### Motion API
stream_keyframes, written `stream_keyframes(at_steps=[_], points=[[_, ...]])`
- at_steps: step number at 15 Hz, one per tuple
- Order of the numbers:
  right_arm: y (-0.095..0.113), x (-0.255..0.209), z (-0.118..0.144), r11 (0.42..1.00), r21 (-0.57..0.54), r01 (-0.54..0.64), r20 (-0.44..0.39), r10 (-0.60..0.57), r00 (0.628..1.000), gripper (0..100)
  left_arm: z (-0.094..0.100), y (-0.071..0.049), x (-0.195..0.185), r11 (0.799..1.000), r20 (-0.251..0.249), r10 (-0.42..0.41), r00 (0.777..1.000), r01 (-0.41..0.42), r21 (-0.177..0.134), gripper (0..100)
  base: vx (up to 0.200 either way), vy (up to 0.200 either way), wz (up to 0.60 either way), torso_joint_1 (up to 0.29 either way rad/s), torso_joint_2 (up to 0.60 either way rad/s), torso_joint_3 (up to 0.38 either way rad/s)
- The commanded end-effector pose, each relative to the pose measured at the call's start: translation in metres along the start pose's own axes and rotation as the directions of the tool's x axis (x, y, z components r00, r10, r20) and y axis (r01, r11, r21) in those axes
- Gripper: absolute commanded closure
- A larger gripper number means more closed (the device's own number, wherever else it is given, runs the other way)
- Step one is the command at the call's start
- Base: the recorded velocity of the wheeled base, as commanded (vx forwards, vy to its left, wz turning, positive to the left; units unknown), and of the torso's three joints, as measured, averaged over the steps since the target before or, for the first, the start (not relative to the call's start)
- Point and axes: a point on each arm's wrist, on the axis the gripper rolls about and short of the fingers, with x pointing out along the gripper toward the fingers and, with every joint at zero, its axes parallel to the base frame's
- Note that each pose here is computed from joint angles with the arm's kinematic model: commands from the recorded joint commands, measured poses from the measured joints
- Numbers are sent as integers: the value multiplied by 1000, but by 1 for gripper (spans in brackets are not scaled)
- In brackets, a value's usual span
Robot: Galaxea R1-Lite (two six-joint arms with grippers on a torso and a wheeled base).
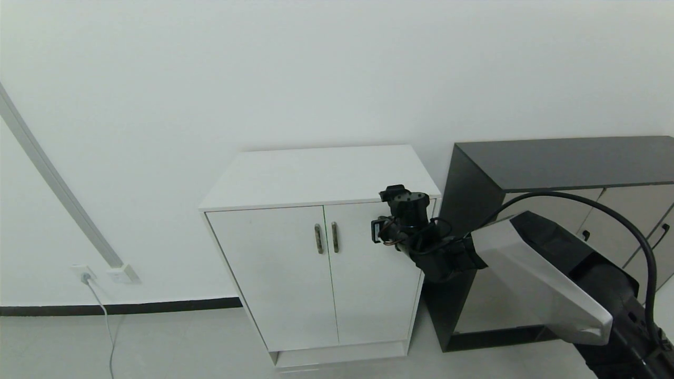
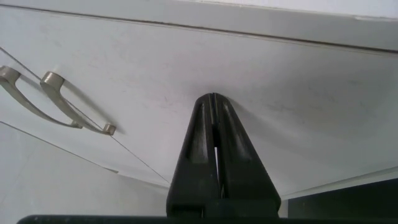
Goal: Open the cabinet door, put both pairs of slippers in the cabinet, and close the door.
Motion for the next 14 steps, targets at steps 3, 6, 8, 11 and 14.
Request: stream_keyframes(at_steps=[3,6,8,11,14], points=[[1,0,-1,1000,-1,-1,-4,1,1000,100,0,0,0,1000,-1,0,1000,0,-1,100,0,0,0,0,0,0],[1,-12,5,1000,-1,-3,-14,3,1000,100,0,0,0,1000,-1,0,1000,0,-1,100,0,0,0,0,0,0],[-2,-28,13,1000,2,-2,6,2,1000,100,0,0,0,1000,-1,0,1000,0,-1,100,0,0,0,0,0,0],[-17,-62,26,1000,11,12,23,-13,1000,100,0,0,0,1000,-1,0,1000,0,-1,100,0,0,0,0,0,0],[-48,-100,25,998,24,62,39,-62,997,100,0,0,0,1000,-1,0,1000,0,-1,100,0,0,0,0,0,0]])
